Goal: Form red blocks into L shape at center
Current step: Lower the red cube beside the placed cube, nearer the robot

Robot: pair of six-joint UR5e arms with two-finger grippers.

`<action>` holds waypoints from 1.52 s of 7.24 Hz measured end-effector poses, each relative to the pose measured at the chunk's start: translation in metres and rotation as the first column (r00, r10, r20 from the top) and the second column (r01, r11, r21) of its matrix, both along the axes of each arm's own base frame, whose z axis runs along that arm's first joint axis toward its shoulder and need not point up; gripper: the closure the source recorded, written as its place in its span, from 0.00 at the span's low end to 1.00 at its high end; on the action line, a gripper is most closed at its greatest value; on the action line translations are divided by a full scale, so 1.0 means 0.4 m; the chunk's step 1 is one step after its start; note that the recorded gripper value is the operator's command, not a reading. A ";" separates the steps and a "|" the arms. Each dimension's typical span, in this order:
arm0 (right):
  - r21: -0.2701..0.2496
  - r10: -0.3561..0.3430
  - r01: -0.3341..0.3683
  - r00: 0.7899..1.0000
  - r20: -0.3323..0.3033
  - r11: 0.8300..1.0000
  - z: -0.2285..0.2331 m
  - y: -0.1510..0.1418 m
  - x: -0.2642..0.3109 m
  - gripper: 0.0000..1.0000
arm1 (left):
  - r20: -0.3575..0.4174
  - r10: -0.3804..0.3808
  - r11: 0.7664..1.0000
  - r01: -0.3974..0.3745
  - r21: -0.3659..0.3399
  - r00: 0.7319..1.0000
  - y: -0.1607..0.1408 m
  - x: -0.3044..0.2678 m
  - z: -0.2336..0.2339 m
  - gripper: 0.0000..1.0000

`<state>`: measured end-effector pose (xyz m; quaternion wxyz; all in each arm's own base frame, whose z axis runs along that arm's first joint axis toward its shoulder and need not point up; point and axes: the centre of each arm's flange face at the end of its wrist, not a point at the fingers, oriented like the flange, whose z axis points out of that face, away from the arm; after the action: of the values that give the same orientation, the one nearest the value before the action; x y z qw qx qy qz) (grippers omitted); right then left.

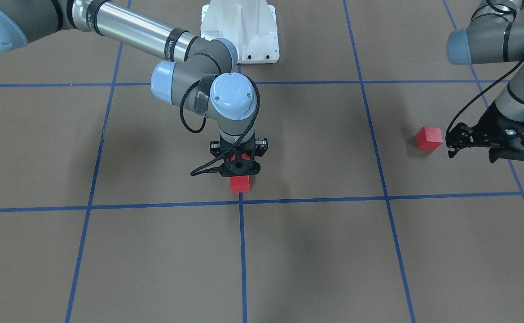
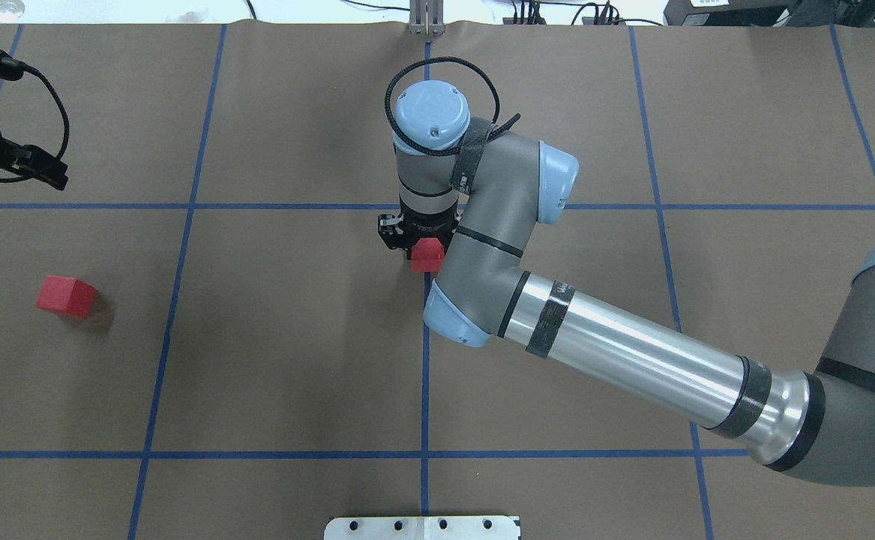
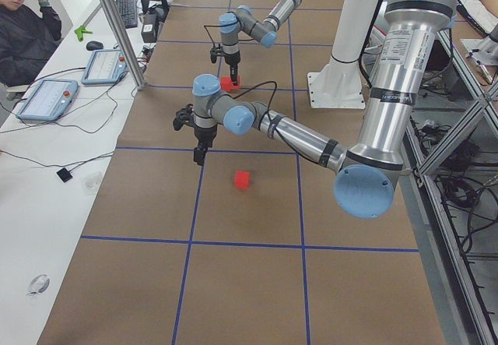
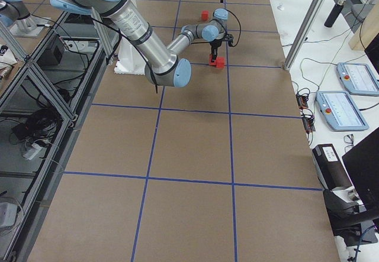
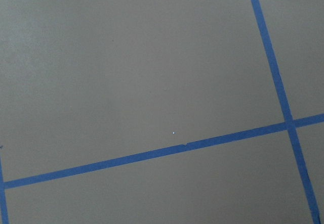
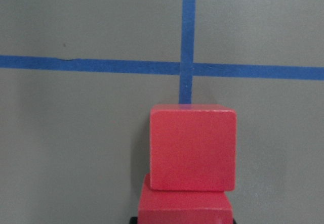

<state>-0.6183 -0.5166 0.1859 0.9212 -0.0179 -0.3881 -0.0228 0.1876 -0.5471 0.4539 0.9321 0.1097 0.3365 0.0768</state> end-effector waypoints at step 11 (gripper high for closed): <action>0.015 0.014 -0.013 1.000 -0.011 1.000 0.028 -0.008 0.004 0.32 | -0.003 -0.001 1.000 0.001 0.005 1.000 -0.004 0.002 -0.010 0.00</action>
<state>-0.6167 -0.5200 0.1970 0.9235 -0.0086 -0.3830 -0.0193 0.1885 -0.5488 0.4500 0.9313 0.1123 0.3378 0.0769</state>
